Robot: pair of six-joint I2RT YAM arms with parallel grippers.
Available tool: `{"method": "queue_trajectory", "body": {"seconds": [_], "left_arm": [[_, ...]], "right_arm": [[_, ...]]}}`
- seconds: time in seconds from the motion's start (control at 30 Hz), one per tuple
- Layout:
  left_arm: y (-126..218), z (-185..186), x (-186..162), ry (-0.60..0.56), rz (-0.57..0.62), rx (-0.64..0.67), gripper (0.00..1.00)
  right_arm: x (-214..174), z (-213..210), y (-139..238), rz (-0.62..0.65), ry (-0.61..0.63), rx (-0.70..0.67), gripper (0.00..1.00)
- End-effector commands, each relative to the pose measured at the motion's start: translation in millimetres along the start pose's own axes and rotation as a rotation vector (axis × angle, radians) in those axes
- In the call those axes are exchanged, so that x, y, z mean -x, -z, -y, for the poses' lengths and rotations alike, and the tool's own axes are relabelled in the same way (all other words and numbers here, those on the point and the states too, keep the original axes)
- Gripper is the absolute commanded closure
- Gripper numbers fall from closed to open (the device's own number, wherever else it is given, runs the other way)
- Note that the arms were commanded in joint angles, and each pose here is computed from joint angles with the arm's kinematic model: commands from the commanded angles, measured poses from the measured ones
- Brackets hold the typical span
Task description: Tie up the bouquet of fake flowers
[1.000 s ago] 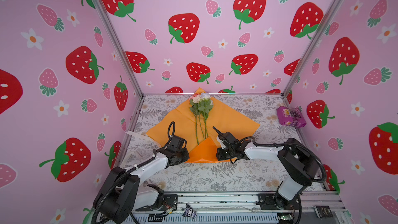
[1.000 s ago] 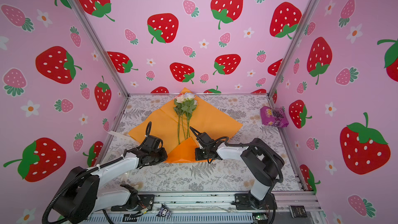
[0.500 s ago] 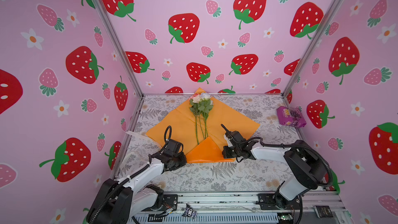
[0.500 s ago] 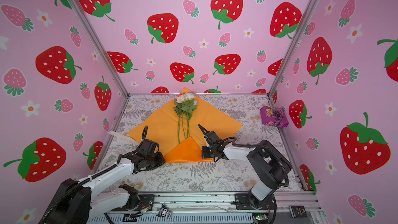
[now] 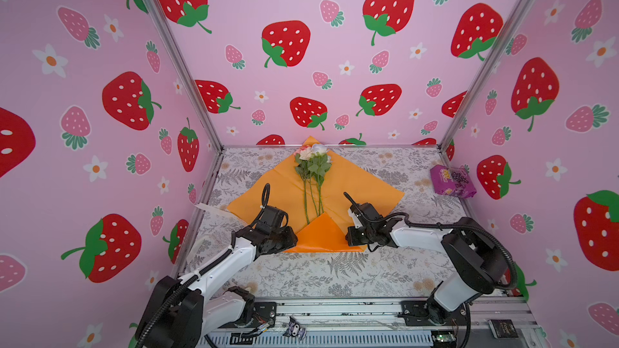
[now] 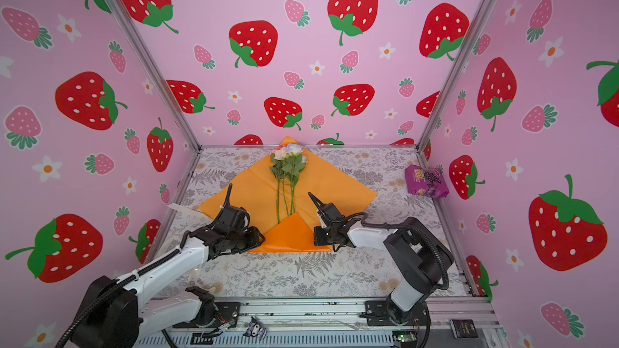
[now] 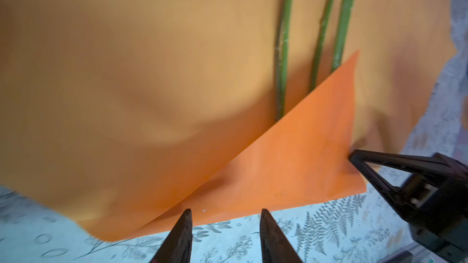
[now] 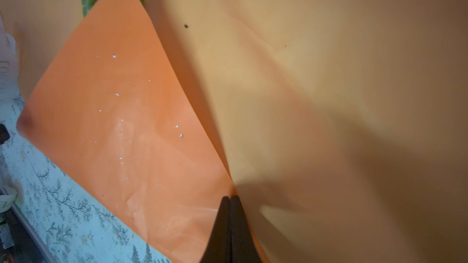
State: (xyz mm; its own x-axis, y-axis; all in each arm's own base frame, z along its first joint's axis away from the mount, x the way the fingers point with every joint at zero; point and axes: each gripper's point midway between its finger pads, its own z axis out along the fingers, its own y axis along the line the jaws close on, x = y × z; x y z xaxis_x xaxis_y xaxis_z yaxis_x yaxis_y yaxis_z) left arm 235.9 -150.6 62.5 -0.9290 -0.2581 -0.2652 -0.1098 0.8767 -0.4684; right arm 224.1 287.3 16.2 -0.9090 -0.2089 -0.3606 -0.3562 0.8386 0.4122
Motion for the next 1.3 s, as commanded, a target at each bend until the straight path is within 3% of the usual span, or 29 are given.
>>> {"method": "queue_trajectory", "body": {"seconds": [0.0, 0.2, 0.47, 0.7, 0.83, 0.93, 1.17, 1.27], "left_arm": [[-8, 35, 5, -0.098, -0.043, -0.099, 0.60], [-42, 19, -6, -0.058, -0.120, -0.021, 0.67], [-50, 11, -10, -0.049, -0.136, 0.004, 0.68], [-52, 8, -13, -0.054, -0.150, 0.013, 0.68], [-55, 8, -14, -0.052, -0.158, 0.016, 0.68], [-57, 11, -11, -0.053, -0.160, 0.010, 0.68], [-63, 23, -10, -0.025, -0.173, -0.037, 0.68], [-66, 25, -12, -0.025, -0.179, -0.036, 0.67]], "right_arm": [[-36, 32, -2, -0.116, -0.065, -0.103, 0.89], [-9, 18, 22, 0.011, -0.146, -0.002, 0.68], [-4, 80, 65, 0.199, -0.442, 0.087, 0.49], [12, 78, 66, 0.230, -0.453, 0.253, 0.49], [17, 87, 54, 0.233, -0.451, 0.243, 0.50], [23, 96, 51, 0.270, -0.466, 0.261, 0.56], [37, 107, 62, 0.371, -0.460, 0.288, 0.98], [41, 109, 66, 0.381, -0.435, 0.286, 1.00]]}}
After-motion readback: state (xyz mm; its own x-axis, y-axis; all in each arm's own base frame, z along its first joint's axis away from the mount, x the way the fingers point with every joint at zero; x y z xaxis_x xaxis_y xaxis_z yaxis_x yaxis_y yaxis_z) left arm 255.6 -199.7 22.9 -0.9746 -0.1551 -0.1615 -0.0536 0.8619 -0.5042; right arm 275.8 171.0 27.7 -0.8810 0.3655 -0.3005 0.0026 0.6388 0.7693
